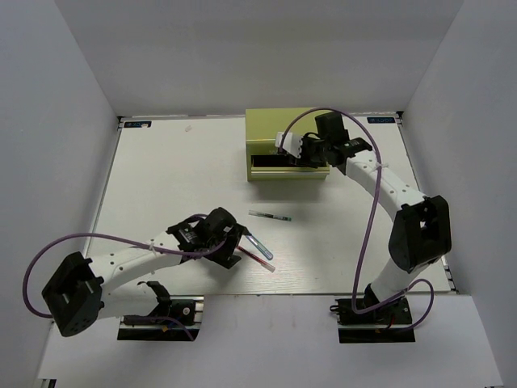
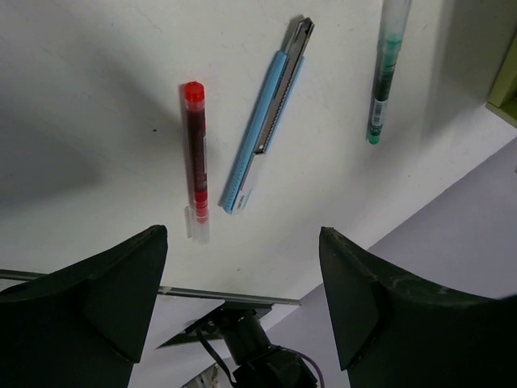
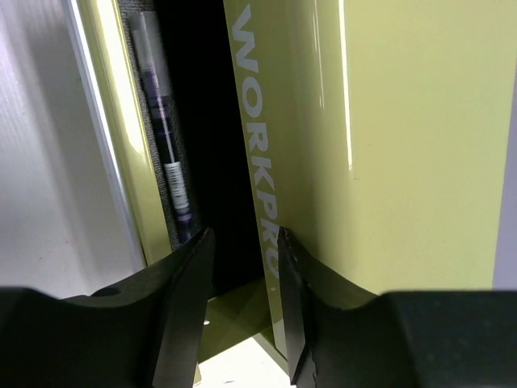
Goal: Sort the stationery into containers
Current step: Place the pen in the drawer, then pick up the pen from the center of the board.
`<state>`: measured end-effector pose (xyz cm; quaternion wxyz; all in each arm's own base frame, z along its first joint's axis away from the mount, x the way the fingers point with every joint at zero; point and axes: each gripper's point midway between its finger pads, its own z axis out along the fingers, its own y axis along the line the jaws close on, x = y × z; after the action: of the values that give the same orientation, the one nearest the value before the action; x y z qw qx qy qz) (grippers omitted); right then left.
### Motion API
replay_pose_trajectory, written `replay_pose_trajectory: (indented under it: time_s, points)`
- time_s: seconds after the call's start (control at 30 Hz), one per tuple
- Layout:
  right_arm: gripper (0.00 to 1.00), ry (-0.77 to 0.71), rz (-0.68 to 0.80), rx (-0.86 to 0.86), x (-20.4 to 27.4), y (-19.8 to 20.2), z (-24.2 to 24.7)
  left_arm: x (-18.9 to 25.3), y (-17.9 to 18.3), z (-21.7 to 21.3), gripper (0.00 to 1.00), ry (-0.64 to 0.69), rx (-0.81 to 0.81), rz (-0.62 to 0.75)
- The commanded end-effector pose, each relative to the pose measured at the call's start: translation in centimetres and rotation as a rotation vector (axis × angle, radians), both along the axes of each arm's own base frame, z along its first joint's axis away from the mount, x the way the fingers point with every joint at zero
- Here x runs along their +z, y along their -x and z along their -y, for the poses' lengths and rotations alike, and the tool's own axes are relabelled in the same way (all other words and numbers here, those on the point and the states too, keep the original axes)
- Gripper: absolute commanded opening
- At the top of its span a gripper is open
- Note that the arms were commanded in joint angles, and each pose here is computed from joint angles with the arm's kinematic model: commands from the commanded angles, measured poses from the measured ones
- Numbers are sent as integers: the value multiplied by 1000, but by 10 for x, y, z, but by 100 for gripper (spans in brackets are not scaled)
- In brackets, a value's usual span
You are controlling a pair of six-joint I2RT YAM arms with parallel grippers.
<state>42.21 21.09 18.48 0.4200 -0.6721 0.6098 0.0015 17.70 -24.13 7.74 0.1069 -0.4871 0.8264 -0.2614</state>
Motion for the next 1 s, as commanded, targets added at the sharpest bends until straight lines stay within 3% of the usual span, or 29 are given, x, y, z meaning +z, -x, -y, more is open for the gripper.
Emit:
replay_pose_trajectory:
  time_s: [0.0, 0.17, 0.33, 0.47, 0.97]
  points:
    - [44, -66, 63, 8, 33, 1, -1, 7, 1, 6, 85, 16, 10, -43]
    - [38, -171, 35, 0, 46, 24, -3, 2, 0, 18, 77, -29, -8, -127]
    - [24, -258, 24, -26, 53, 41, -2, -16, 10, 26, 68, -91, -87, -217]
    - [24, -292, 13, -46, 52, 56, 4, -25, 6, 34, 60, -114, -119, -232]
    - [24, -362, 6, -83, 48, 72, 17, -59, 15, 38, 52, -235, -207, -393]
